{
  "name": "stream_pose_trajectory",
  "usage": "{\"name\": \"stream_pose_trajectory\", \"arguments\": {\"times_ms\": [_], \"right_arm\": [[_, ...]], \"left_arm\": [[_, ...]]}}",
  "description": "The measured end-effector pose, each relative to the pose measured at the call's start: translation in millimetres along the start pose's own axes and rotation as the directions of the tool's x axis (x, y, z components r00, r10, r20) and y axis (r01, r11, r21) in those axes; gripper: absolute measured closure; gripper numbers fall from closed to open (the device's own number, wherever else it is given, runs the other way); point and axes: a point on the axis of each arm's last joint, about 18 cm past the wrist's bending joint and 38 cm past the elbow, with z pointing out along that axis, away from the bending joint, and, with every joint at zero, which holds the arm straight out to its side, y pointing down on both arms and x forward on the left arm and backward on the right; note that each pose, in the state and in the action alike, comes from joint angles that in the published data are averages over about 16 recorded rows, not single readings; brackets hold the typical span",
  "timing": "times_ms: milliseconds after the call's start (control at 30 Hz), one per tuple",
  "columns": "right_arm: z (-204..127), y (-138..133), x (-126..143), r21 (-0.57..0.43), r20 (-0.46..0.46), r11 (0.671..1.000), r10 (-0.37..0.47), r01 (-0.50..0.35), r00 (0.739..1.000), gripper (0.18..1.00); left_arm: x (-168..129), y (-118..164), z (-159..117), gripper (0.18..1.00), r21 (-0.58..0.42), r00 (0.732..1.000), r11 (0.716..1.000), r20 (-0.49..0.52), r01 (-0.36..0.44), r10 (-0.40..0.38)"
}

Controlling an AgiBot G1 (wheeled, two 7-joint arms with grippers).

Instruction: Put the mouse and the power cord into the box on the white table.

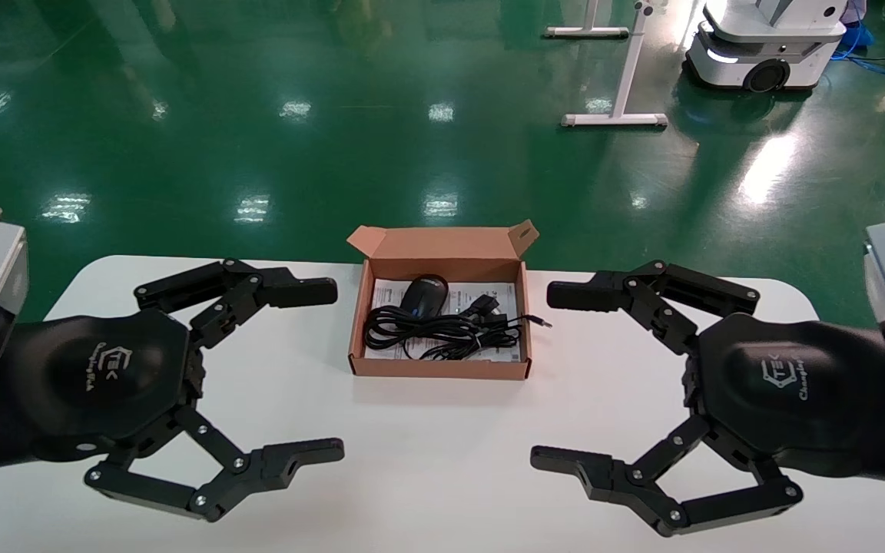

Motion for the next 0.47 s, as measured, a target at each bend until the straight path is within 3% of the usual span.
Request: {"name": "stream_pose_trajectory", "arguments": {"times_ms": [467], "right_arm": [[0.0,0.0,0.0,0.000,0.000,1.000,0.000,0.000,1.000,0.178]], "left_arm": [[0.0,0.0,0.0,0.184,0.000,1.000,1.000,0.000,0.000,0.000]]}}
